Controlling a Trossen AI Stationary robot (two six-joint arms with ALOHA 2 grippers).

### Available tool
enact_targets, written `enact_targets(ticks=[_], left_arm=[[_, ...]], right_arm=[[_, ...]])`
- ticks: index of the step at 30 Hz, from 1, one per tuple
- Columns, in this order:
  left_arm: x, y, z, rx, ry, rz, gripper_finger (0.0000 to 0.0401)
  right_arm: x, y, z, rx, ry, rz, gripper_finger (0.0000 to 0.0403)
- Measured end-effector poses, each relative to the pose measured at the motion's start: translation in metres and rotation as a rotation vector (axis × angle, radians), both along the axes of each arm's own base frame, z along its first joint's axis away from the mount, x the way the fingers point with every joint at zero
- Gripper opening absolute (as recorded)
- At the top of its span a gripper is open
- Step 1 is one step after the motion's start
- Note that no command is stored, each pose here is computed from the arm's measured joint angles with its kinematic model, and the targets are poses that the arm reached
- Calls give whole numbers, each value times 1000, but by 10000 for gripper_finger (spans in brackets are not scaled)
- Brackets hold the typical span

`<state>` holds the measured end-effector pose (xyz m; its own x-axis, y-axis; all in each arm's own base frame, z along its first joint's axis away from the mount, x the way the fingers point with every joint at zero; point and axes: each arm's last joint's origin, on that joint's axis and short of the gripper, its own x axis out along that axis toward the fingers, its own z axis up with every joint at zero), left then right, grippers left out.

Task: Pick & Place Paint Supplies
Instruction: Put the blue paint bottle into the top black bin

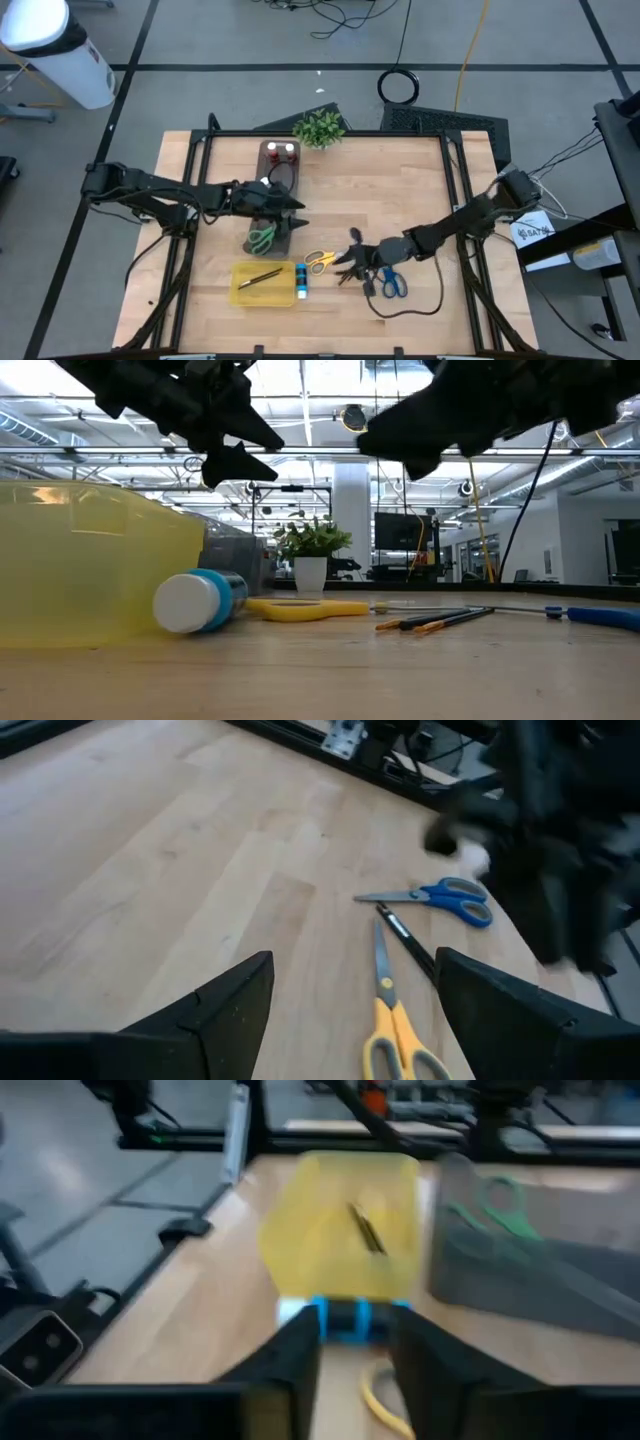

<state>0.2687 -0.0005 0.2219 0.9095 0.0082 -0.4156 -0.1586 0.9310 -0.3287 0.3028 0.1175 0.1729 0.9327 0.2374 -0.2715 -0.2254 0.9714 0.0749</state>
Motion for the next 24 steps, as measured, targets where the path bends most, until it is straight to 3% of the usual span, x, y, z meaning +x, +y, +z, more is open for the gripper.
enact_targets(ticks=[3,8,13,15,20,24], left_arm=[[0,0,2,3,-18,11,278],[1,1,4,9,-38,15,282],[1,0,4,2,-41,6,282],[1,0,4,-4,-42,-15,283],[1,0,4,-4,-42,-19,283],[1,0,4,-4,-42,-19,283]], right_arm=[[24,10,-13,-9,25,26,178],[70,17,-32,-94,197,11,281],[102,10,-26,-102,379,37,357],[109,7,-20,-99,400,66,376],[109,7,-19,-300,352,181,388],[107,9,-21,-347,340,313,384]])
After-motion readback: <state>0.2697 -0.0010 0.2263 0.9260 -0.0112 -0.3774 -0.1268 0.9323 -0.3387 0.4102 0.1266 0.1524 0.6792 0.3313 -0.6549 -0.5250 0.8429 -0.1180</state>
